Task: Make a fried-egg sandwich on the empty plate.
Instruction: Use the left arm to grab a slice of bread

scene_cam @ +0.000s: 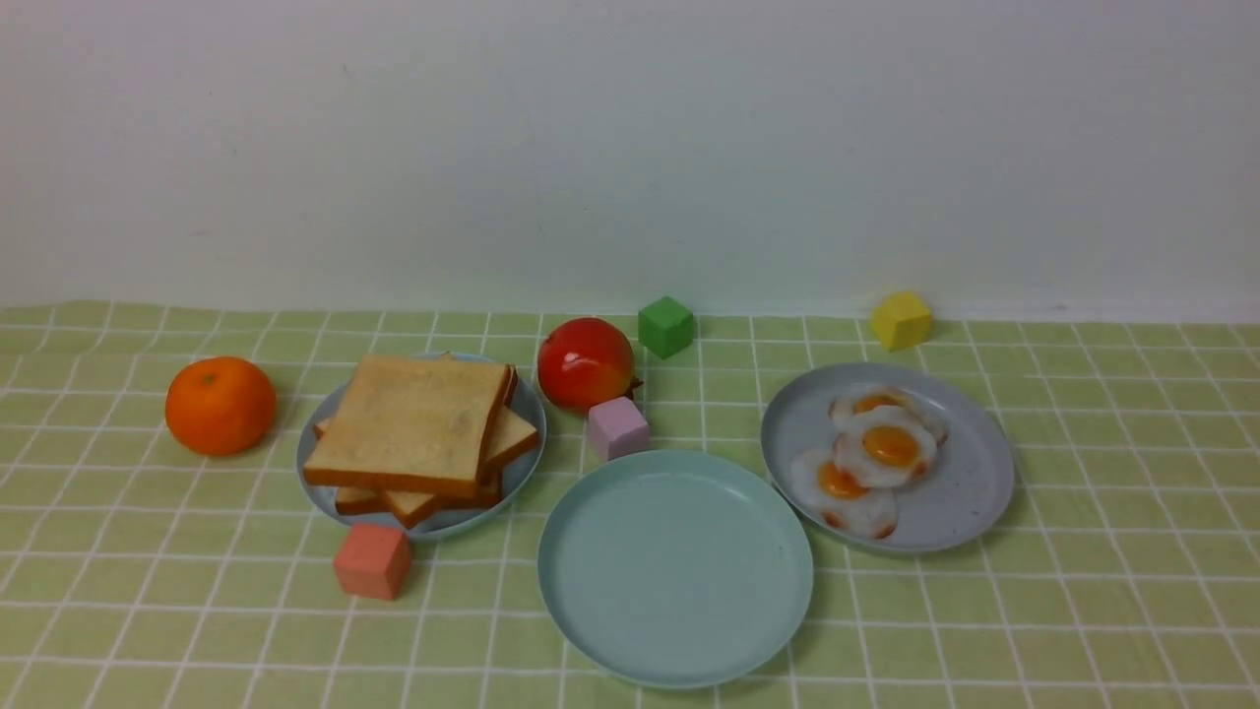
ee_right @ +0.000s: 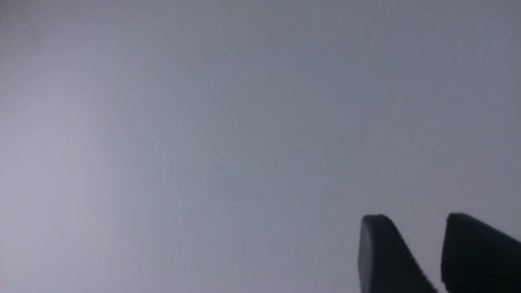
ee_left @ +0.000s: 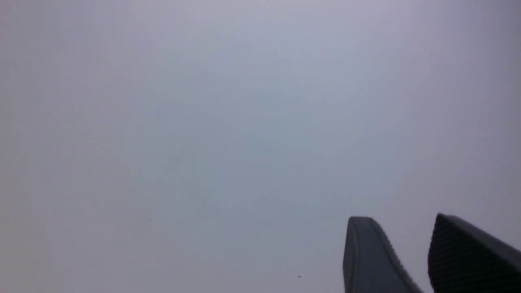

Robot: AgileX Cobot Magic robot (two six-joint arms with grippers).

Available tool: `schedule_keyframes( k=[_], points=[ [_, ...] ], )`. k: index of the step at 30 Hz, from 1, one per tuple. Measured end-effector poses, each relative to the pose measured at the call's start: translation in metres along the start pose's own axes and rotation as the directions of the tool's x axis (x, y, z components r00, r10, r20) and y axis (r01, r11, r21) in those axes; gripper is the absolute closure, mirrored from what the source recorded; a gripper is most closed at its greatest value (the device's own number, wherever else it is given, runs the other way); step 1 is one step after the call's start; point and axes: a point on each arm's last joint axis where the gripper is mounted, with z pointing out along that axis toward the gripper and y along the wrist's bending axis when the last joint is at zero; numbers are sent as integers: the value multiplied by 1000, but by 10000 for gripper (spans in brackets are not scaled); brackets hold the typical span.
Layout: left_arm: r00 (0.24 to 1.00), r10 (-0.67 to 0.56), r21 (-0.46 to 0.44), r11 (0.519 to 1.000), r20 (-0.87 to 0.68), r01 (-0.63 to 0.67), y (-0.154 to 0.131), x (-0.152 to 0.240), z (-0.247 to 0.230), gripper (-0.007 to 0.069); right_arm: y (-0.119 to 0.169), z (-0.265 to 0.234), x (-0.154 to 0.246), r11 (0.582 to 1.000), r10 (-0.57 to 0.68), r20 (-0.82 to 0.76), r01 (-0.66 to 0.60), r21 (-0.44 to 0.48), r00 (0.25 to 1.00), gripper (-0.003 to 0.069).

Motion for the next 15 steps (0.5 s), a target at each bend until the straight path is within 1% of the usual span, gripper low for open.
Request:
schedule_keyframes(
  k=[1,2,3,4,5,8,9,10,11,14,15],
  points=[
    [999,-17,-30,999,-28,16,-6,-9,9,387,4,12,-4,1000,-11,-33,11,11,999,418],
    [994,-41,-111,993,-106,30,-6,-9,22,387,12,28,-12,999,-47,-108,49,17,993,418],
    [989,-62,-170,985,-133,39,-7,-12,30,387,12,37,-11,997,-56,-145,62,34,988,418],
    [973,-96,-231,972,-209,46,-4,-10,41,387,13,49,-9,995,-77,-220,89,46,972,418],
    [961,-114,-280,959,-253,40,0,-5,49,387,13,55,-8,993,-85,-262,105,62,961,418],
    [894,-169,-447,894,-415,-38,21,19,70,387,2,80,15,975,-122,-463,193,110,878,418],
    [869,-175,-500,861,-462,-93,31,30,77,387,-5,86,27,953,-136,-528,255,161,838,418],
    [839,-184,-521,843,-512,-133,39,38,82,387,-11,90,37,954,-137,-592,266,137,795,418],
    [823,-191,-536,830,-535,-156,45,44,87,387,-15,93,44,949,-131,-624,279,145,770,418],
    [741,-265,-603,764,-617,-229,66,70,97,387,-28,97,68,936,-66,-736,298,189,673,418],
    [707,-298,-620,743,-642,-250,73,81,101,387,-33,98,78,933,-19,-777,292,213,629,418]
  ],
)
